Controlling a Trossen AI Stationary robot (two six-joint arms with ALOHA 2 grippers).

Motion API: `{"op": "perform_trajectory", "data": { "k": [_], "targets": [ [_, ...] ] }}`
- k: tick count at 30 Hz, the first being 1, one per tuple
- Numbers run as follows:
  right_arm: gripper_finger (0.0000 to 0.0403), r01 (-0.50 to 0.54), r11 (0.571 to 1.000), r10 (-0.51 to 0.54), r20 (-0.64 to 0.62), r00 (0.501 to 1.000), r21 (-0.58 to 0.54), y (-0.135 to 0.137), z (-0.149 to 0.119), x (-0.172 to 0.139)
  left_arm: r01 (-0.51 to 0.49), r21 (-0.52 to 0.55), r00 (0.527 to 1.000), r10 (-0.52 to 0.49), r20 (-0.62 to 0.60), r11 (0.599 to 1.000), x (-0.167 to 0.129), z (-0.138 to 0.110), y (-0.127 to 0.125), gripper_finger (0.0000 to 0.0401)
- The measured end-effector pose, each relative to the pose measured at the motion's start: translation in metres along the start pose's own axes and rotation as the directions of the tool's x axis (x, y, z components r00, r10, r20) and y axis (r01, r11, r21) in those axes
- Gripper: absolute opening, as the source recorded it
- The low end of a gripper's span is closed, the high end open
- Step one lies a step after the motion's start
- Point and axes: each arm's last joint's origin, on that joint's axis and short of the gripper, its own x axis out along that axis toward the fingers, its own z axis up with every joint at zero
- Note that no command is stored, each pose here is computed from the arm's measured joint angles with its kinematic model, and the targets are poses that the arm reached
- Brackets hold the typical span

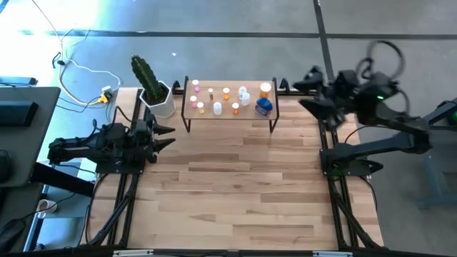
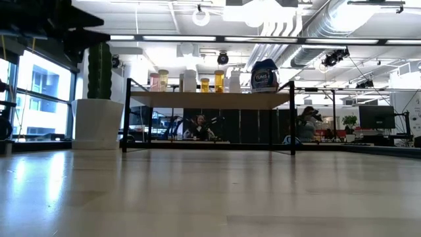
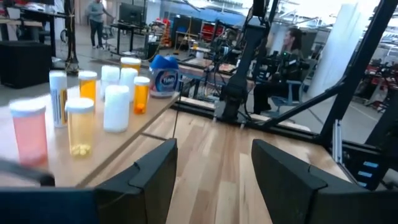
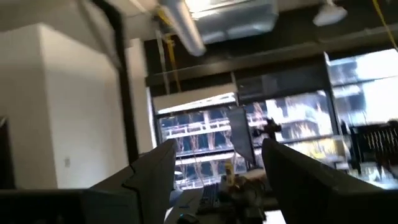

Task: Pick and place medicine bottles onto shelf by color
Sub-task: Return to Home Position

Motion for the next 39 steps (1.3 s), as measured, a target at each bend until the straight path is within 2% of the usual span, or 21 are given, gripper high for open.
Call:
{"op": "perform_trajectory", "data": {
  "k": [4,8,12,17,23,28,39],
  "targets": [
    [0.0231,-0.054,0.996,0.052,-0.020,0.998,-0.072,0.020,0.010,-0.022,-0.004,-0.015,1.000,0.004,-0.005,1.000,0.001,-0.015,0.003,0.0188],
    [0.0231,0.000,0.996,-0.011,-0.122,0.992,-0.087,0.029,0.006,-0.037,-0.005,-0.026,1.000,0.005,-0.012,1.000,0.005,-0.031,0.005,0.0171],
    [0.0231,0.077,0.993,-0.097,-0.241,0.966,-0.091,0.032,-0.007,-0.041,-0.013,-0.041,0.999,0.011,-0.043,0.999,0.009,-0.046,0.008,0.0153],
    [0.0231,0.088,0.992,-0.111,-0.316,0.942,-0.087,0.034,-0.017,-0.040,-0.017,-0.038,0.998,0.014,-0.066,0.999,0.011,-0.057,0.009,0.0128],
    [0.0231,0.064,0.996,-0.081,-0.295,0.952,-0.067,0.032,-0.052,-0.051,0.054,-0.037,0.996,-0.056,-0.064,0.998,0.011,-0.057,0.007,0.0103],
    [0.0231,0.053,0.997,-0.063,-0.177,0.982,-0.058,0.027,-0.088,-0.074,0.112,-0.041,0.990,-0.115,-0.081,0.993,0.011,-0.058,0.005,0.0088],
    [0.0231,0.152,0.984,-0.137,-0.154,0.979,0.092,0.015,-0.157,-0.130,0.076,-0.019,0.994,-0.078,-0.082,0.997,0.011,-0.058,0.007,0.0085]
  ]
}}
